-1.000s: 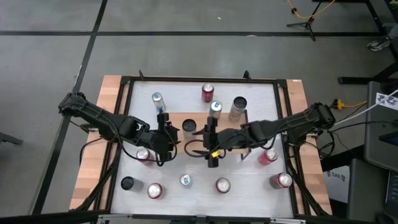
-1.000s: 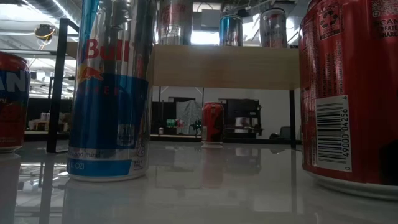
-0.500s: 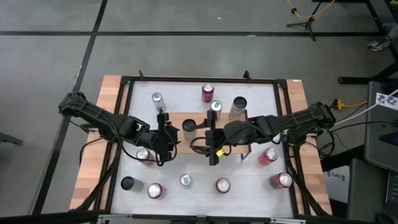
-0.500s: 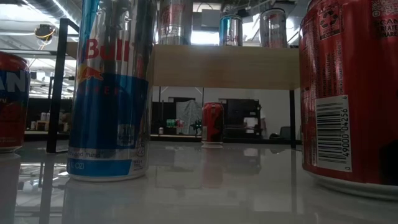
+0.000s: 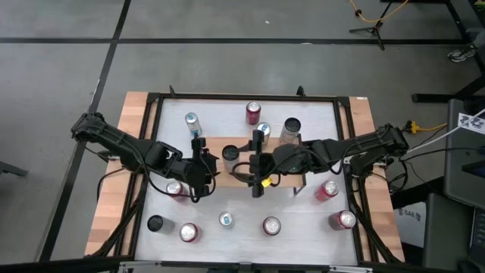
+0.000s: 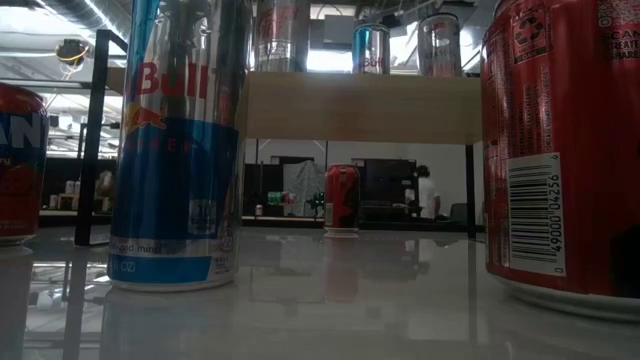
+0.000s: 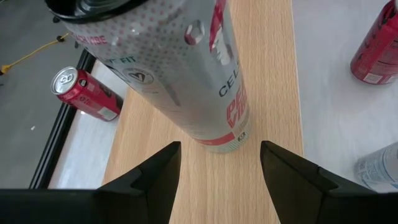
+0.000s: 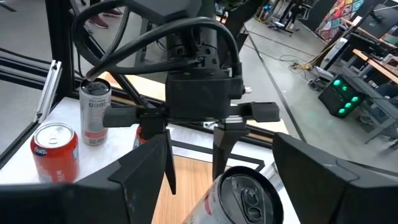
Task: Place canned beverage on shelf
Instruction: Put the top white-pink soda can on the shelf aligned with the other white-pink soda can
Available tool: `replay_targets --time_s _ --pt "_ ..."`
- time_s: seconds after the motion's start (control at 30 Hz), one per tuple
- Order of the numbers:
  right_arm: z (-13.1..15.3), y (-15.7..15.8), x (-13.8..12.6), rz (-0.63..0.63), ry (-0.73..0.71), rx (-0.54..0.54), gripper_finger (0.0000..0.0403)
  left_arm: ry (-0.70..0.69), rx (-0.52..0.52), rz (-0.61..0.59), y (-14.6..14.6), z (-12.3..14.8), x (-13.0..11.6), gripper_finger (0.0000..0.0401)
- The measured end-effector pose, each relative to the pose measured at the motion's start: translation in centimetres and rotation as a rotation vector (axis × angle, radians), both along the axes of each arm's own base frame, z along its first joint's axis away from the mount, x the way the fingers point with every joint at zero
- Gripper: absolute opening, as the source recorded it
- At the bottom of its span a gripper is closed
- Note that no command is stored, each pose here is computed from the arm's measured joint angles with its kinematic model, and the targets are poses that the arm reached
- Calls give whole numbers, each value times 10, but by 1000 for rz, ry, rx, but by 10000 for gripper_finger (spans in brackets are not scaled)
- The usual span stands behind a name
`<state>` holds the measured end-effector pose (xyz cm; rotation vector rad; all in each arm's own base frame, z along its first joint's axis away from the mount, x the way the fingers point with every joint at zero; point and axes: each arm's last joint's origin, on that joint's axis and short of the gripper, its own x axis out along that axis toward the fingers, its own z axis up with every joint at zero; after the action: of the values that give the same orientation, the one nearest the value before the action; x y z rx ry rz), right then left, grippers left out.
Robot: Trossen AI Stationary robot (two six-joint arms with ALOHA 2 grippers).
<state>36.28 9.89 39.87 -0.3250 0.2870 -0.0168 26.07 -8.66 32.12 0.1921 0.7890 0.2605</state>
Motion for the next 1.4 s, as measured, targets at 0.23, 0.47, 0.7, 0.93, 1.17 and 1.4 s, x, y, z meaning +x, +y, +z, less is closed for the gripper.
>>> replay_targets --time_s 0.23,0.47,0.7,0.93,1.17,1.4 --pt "0 0 0 15 1 -3 285 0 0 0 0 0 0 211" --pt "0 0 0 15 1 -4 285 -1 -1 1 0 0 0 211" --pt "-3 0 -1 12 26 -13 307 -1 -2 2 0 0 0 211" --pt "-7 -1 2 -43 43 -37 390 -2 -2 3 0 0 0 211" --pt "-8 1 1 14 56 -21 380 -2 -2 2 0 0 0 211" --pt "-6 -4 2 -71 36 -34 368 -3 -2 2 0 0 0 211"
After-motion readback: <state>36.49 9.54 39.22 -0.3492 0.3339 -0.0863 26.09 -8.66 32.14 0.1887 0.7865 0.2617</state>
